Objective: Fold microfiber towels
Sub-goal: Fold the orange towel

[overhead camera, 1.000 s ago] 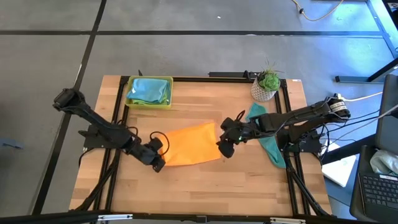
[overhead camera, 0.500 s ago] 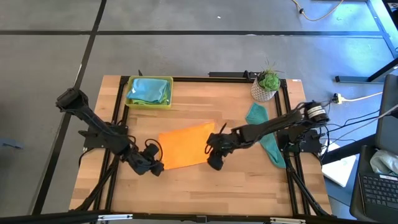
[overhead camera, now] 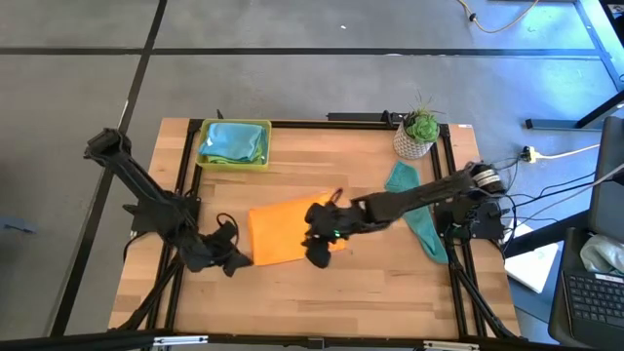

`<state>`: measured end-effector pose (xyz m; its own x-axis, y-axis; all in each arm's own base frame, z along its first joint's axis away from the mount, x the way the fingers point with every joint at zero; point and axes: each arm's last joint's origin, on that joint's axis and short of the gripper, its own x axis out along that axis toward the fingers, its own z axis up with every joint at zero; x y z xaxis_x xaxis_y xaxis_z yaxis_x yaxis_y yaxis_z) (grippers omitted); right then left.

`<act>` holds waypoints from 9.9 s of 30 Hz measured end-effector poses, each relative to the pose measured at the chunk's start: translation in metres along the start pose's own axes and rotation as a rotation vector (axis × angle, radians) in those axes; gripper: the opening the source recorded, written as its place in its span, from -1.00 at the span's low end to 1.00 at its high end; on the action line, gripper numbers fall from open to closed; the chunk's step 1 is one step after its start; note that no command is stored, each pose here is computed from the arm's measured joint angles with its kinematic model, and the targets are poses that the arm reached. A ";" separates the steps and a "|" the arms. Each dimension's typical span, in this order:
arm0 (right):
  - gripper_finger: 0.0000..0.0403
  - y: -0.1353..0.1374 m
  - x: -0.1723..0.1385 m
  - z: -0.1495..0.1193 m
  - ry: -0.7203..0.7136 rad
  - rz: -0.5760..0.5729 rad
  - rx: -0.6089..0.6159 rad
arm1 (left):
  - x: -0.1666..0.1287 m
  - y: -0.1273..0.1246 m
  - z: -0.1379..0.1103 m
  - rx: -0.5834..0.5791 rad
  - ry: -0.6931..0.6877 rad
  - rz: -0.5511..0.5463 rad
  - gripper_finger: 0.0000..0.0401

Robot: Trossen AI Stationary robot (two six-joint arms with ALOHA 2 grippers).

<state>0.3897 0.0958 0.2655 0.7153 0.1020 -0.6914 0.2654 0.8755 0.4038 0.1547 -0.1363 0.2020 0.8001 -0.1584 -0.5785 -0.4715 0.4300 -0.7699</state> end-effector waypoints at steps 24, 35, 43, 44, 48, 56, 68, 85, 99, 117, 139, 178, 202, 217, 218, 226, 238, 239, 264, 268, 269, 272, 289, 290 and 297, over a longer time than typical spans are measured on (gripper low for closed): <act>0.01 0.027 0.175 0.044 0.025 0.015 -0.301 | -0.121 -0.007 0.066 0.194 -0.509 -0.386 -0.70; 0.00 0.042 0.195 0.005 0.111 -0.007 -0.359 | -0.121 -0.007 0.063 0.265 -0.395 -0.442 -0.70; 0.00 0.036 0.209 -0.005 0.090 -0.078 -0.359 | -0.119 -0.007 0.062 0.278 -0.397 -0.419 -0.70; 0.00 0.034 0.212 -0.005 0.083 -0.076 -0.355 | -0.118 -0.007 0.061 0.280 -0.395 -0.415 -0.70; 0.00 0.030 0.214 -0.004 0.092 -0.089 -0.329 | -0.116 -0.007 0.060 0.273 -0.391 -0.411 -0.70; -0.37 0.028 0.216 -0.010 0.160 -0.059 -0.340 | -0.114 -0.006 0.059 0.281 -0.384 -0.389 -0.70; -0.95 0.054 0.185 -0.014 0.268 0.066 -0.413 | -0.091 0.008 0.036 0.626 0.033 -0.287 -0.70; -0.95 0.065 0.140 0.006 0.214 -0.070 -0.398 | -0.019 0.005 -0.007 1.037 0.176 -0.071 -0.79; -0.95 0.067 0.136 0.005 0.237 -0.050 -0.395 | 0.018 0.019 -0.024 1.217 0.175 0.105 -0.14; -0.95 0.085 0.133 -0.011 0.246 -0.031 -0.353 | 0.063 0.040 -0.042 1.274 0.136 0.242 -0.03; -0.95 0.089 0.108 0.000 0.213 -0.074 -0.343 | 0.074 0.032 -0.028 1.322 0.150 0.409 -0.43; -0.94 0.122 0.079 -0.054 0.411 -0.168 -0.065 | 0.060 -0.044 0.041 1.140 0.433 0.041 -1.00; -0.94 0.127 0.062 -0.064 0.366 -0.157 0.074 | 0.067 -0.045 0.060 1.169 0.416 -0.029 -1.00; -0.97 0.087 0.002 -0.094 0.206 -0.029 0.256 | 0.070 -0.059 0.067 1.171 0.277 -0.131 -1.00; -0.97 0.084 -0.001 -0.097 0.200 -0.023 0.256 | 0.071 -0.060 0.069 1.169 0.259 -0.135 -1.00; -0.94 0.062 -0.009 -0.118 0.226 -0.082 0.278 | 0.083 -0.058 0.093 1.146 0.147 -0.112 -1.00; -0.92 0.040 -0.012 -0.140 0.432 -0.244 0.158 | 0.142 -0.077 0.114 1.233 0.212 -0.083 -1.00; -0.92 0.037 -0.012 -0.143 0.436 -0.256 0.153 | 0.146 -0.077 0.117 1.233 0.222 -0.065 -1.00; -0.84 -0.019 -0.017 -0.142 0.367 -0.175 -0.007 | 0.149 -0.052 0.135 1.179 0.370 0.120 -1.00; -0.87 -0.027 -0.018 -0.140 0.400 -0.216 -0.046 | 0.150 -0.051 0.143 1.187 0.300 0.171 -1.00; -0.87 -0.028 -0.018 -0.140 0.407 -0.225 -0.050 | 0.150 -0.051 0.146 1.185 0.282 0.176 -1.00; -0.83 -0.031 -0.018 -0.138 0.412 -0.237 -0.049 | 0.151 -0.051 0.156 1.173 0.238 0.171 -1.00; -0.35 -0.031 -0.016 -0.133 0.348 -0.237 -0.123 | 0.155 -0.051 0.182 1.209 0.191 -0.025 -0.64; -0.36 -0.031 -0.016 -0.133 0.349 -0.235 -0.129 | 0.155 -0.054 0.184 1.227 0.165 -0.049 -0.62; -0.50 -0.031 -0.016 -0.133 0.350 -0.231 -0.149 | 0.173 -0.053 0.185 1.404 0.115 -0.187 -0.51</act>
<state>0.2843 0.1300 0.1842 0.3792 0.0268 -0.9249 0.2784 0.9499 0.1417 0.3870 -0.0221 0.1929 0.7424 -0.3513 -0.5705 0.4443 0.8955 0.0267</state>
